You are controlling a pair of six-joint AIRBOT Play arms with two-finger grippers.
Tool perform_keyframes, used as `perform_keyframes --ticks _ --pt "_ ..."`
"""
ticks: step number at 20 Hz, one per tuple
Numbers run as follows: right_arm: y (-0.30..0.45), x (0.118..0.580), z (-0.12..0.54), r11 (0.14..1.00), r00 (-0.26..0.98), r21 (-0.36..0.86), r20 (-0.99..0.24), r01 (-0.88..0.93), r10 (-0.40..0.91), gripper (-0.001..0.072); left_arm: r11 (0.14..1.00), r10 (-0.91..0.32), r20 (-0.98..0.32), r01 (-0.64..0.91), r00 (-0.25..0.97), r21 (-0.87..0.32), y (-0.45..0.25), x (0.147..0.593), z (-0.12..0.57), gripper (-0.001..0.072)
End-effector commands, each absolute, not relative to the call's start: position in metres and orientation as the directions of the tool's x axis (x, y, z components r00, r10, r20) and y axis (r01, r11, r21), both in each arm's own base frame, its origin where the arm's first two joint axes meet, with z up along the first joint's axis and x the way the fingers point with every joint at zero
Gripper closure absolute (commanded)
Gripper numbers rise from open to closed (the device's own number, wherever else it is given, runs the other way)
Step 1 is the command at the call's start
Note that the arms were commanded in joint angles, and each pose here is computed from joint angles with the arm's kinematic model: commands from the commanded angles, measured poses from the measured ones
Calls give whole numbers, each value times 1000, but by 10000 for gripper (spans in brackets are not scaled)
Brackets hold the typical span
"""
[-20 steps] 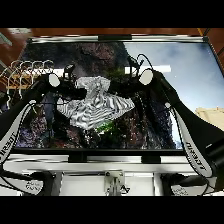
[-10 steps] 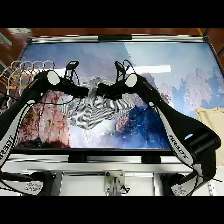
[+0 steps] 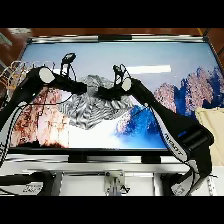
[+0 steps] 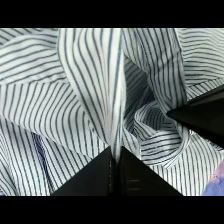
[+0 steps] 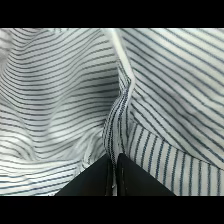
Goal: Fold the shirts.
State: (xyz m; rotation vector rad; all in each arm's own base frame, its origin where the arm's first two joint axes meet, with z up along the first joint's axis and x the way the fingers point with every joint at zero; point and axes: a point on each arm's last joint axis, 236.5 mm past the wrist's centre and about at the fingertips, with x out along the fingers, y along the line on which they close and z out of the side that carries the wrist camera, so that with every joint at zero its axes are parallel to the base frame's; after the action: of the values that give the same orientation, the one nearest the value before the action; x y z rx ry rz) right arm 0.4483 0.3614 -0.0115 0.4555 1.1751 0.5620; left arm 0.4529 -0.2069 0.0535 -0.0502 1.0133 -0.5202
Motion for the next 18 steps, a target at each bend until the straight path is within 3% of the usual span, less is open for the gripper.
perform_keyframes --ticks 1,3,6,8,10,12,14,16,18 --pt "312 461 22 841 351 475 -765 -258 540 625 862 -472 -730 432 494 -265 -211 455 99 646" --pt "266 478 95 859 503 424 -697 -285 511 626 833 -520 -610 514 598 -207 -216 457 180 647" --pt "217 477 267 806 768 483 -351 -342 536 626 781 -617 -256 618 744 -86 -229 433 363 646" --pt "196 434 368 796 840 414 -122 -440 528 626 772 -636 -75 631 768 -76 -223 399 453 646" --pt "186 384 409 782 833 388 -61 -487 549 626 761 -648 -18 646 761 -66 -217 372 487 646" --pt "186 338 407 773 793 373 -138 -513 593 625 749 -663 -101 660 742 -62 -216 355 469 646" --pt "186 308 374 782 732 361 -298 -508 613 626 743 -650 -300 666 698 -62 -213 344 418 647" --pt "176 293 325 822 653 327 -500 -466 569 626 783 -554 -511 620 657 -52 -193 343 360 647" --pt "153 284 276 880 564 251 -689 -404 455 626 847 -373 -659 530 653 46 -152 349 318 647"
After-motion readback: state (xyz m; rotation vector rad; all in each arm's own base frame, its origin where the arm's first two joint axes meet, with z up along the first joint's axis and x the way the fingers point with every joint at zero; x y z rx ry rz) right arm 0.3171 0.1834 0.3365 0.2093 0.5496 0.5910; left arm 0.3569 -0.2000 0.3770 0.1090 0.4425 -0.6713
